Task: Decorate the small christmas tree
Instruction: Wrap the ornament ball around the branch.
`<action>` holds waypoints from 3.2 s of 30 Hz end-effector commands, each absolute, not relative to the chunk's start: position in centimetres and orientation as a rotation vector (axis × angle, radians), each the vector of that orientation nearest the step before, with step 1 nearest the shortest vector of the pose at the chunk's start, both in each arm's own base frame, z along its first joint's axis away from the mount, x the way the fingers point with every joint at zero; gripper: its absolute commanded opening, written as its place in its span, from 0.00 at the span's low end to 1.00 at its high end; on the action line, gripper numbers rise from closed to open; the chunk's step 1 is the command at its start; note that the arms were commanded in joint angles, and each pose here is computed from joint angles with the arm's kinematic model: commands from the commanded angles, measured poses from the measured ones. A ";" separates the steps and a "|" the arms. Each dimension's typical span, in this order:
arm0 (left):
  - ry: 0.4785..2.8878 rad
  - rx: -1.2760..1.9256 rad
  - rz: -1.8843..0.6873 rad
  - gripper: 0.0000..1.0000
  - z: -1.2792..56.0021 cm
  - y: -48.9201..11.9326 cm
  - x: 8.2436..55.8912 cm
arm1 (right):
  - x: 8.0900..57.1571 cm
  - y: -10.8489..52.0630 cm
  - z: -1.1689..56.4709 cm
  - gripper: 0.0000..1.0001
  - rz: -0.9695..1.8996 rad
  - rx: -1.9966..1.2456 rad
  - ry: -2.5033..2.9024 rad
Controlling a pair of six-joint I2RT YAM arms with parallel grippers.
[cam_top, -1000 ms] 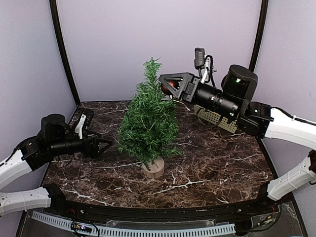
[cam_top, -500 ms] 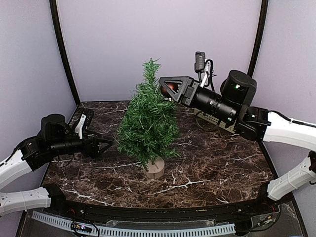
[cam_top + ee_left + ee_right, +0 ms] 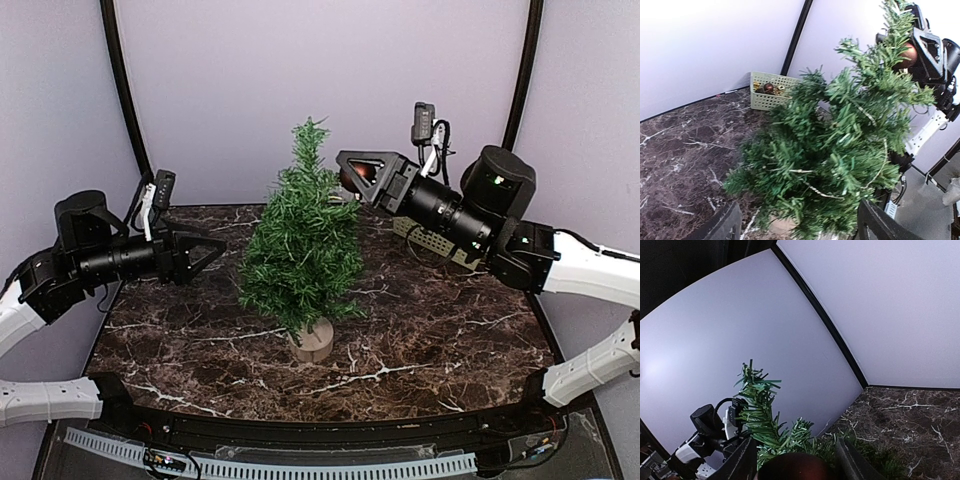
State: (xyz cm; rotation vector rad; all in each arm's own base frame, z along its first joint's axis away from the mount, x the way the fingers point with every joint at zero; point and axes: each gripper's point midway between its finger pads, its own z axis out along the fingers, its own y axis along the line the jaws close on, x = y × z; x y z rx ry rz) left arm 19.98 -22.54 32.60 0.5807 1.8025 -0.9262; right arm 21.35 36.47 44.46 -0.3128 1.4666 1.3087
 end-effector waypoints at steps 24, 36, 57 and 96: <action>1.652 0.892 -1.221 0.79 37.3 -32.9 11.0 | 17.2 28.8 47.0 0.53 1.330 -0.278 1.407; 1.622 0.941 -1.112 0.76 31.8 -39.5 5.5 | 15.7 28.4 38.6 0.53 1.419 -0.198 1.567; 1.556 0.761 -1.016 0.84 29.6 -45.7 8.3 | 12.0 31.5 37.3 0.53 1.570 -0.229 1.583; 1.531 0.822 -1.045 0.00 30.1 -49.4 10.0 | 12.3 31.4 36.6 0.53 1.556 -0.204 1.589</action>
